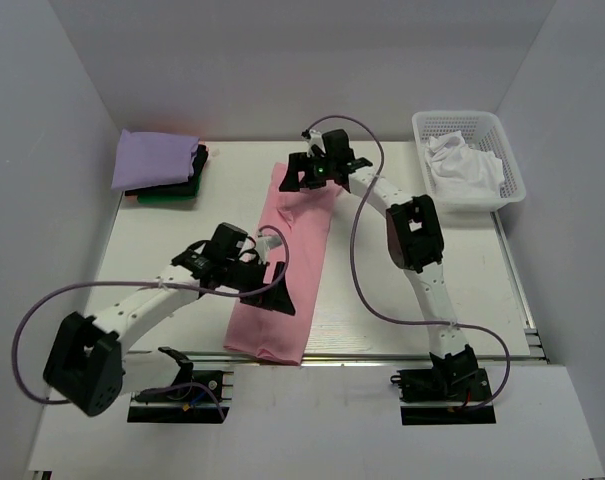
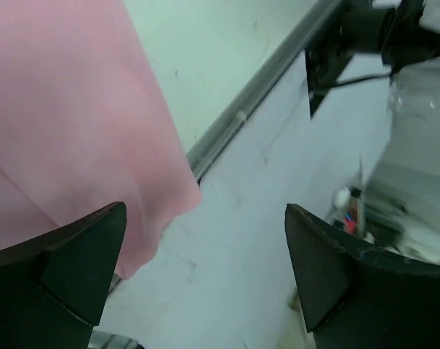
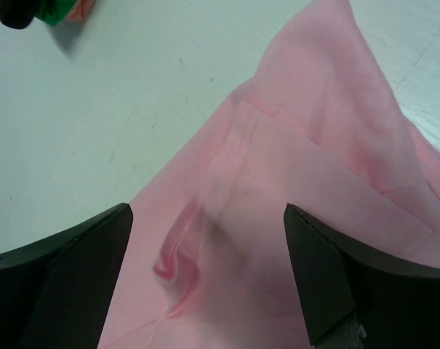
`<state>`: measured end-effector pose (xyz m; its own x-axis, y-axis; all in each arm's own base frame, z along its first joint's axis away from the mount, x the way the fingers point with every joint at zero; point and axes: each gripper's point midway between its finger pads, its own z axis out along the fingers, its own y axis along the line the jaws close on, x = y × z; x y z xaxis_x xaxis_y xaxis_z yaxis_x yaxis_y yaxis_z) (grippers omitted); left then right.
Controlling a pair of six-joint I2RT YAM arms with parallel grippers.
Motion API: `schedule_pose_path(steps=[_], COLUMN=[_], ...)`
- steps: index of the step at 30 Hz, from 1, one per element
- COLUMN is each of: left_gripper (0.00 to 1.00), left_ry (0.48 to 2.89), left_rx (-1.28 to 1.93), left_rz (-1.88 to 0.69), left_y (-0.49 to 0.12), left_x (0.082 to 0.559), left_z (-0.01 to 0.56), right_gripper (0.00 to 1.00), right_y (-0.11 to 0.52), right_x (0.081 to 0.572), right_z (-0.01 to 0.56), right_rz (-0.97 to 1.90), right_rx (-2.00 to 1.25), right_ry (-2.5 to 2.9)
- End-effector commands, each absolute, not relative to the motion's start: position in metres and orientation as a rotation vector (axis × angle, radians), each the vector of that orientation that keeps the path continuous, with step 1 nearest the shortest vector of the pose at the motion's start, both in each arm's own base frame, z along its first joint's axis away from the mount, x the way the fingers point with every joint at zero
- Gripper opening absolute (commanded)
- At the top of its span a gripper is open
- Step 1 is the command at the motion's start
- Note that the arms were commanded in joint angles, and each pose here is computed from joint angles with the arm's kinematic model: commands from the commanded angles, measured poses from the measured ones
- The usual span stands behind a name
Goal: Fold and stack the t-shirts
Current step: Rotate the tshirt 85 degrees
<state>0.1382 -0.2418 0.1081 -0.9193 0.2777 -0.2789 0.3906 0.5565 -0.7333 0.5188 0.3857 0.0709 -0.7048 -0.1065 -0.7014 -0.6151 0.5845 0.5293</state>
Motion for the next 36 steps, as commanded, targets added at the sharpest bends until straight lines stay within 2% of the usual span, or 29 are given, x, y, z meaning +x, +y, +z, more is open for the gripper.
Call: schedule_pose_path(steps=[1,4,6,8,10,14,18,23,28,36], left_gripper=[1.00,1.00,1.00,1.00,1.00,1.00,1.00,1.00,1.00,1.00], left_ry=[2.597,2.613,2.533,2.446,2.301,2.197,2.232,2.285,2.317,2.368], left_rx=[0.497,0.256,-0.004,-0.174,-0.241,-0.398,-0.417,-0.395,-0.373,-0.281], left_rz=[-1.011,-0.674,-0.506,-0.473,-0.463,-0.328,-0.220,-0.227,-0.232,-0.259], left_y=[-0.222,-0.182,-0.158,-0.149,-0.142,-0.117,-0.108,-0.114,-0.118,-0.130], left_x=[0.163,0.185,0.208,0.221,0.239,0.255,0.259,0.261,0.260,0.263], left_z=[0.118,0.114,0.125,0.136,0.158,0.169,0.158,0.138,0.129,0.123], right_gripper=[0.90,0.90,0.90,0.90,0.90,0.90,0.90,0.90,0.90,0.90], right_y=[0.387,0.379,0.368,0.351,0.341,0.328,0.326,0.340,0.345,0.302], right_x=[0.510,0.488,0.471,0.467,0.442,0.412,0.390,0.381,0.389,0.428], right_z=[0.163,0.173,0.148,0.156,0.131,0.103,0.071,0.038,0.014,-0.032], right_rz=[0.944,0.793,0.671,0.535,0.467,0.270,0.161,0.140,0.157,0.117], right_rx=[-0.688,-0.751,-0.713,-0.604,-0.563,-0.532,-0.504,-0.547,-0.519,-0.368], right_ry=[2.043,2.091,2.226,2.273,2.380,2.486,2.572,2.609,2.619,2.735])
